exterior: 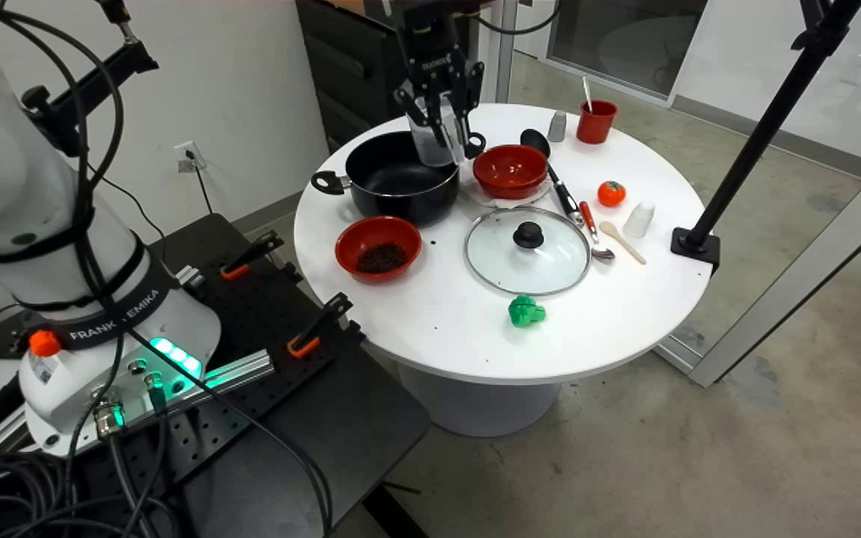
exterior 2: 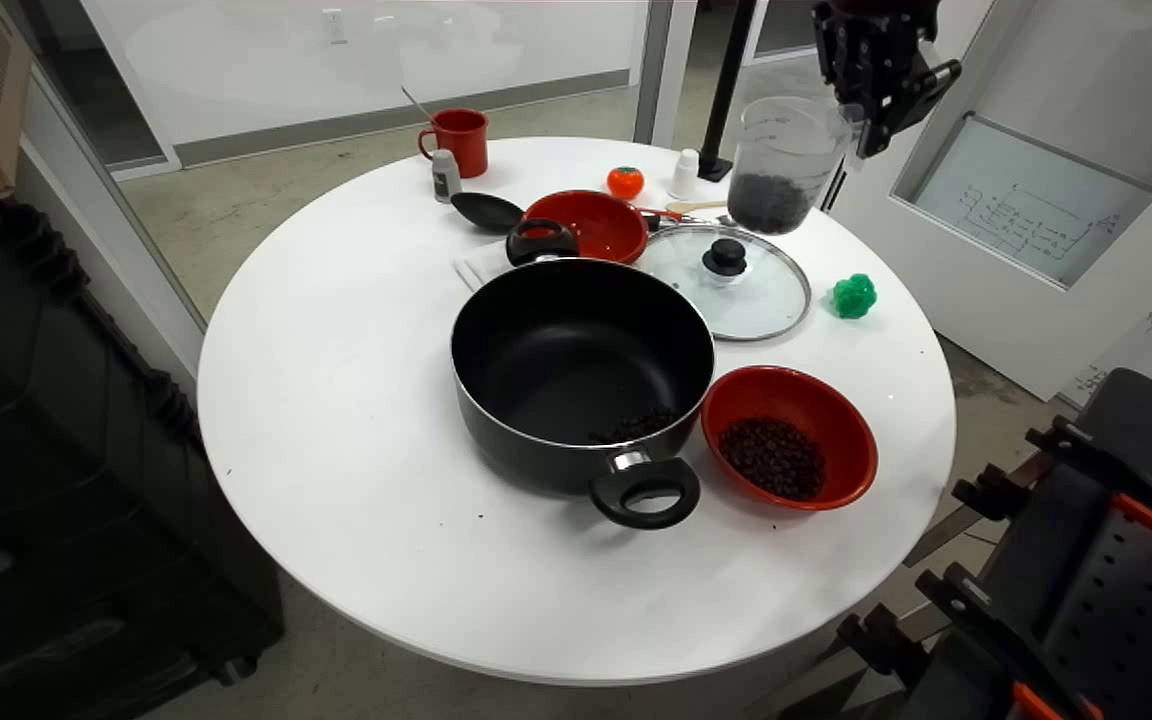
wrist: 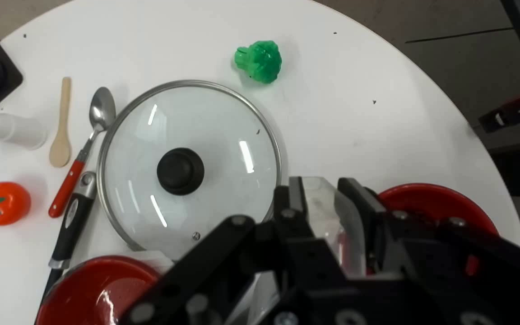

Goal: Put some of the objects from the measuring cup into the pot

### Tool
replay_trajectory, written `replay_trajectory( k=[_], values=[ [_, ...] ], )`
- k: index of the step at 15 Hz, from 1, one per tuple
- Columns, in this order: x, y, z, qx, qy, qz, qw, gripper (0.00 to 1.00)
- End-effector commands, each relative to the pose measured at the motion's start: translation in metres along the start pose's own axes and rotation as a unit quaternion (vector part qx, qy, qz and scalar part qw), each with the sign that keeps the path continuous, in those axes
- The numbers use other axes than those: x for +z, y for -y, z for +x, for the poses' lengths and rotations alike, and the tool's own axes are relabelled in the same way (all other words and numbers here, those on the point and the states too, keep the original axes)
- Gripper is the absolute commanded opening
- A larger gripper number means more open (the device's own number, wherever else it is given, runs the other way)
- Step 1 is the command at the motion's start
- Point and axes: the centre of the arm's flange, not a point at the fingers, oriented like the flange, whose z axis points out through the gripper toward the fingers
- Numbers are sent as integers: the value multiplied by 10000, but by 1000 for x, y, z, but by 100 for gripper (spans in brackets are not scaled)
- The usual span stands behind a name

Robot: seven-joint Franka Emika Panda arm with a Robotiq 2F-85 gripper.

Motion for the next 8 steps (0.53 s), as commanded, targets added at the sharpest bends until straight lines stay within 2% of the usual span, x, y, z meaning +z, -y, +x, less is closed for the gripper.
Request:
replay_trajectory(
  k=[1, 2, 4, 8],
  values=[
    [-34, -18, 33, -199, 254, 120, 9994, 6],
    [-22, -4, 18, -130, 140, 6, 9998, 26],
    [-32, -6, 30, -224, 201, -12, 9995, 26],
    [-28, -8, 32, -231, 224, 32, 9995, 26]
  ],
)
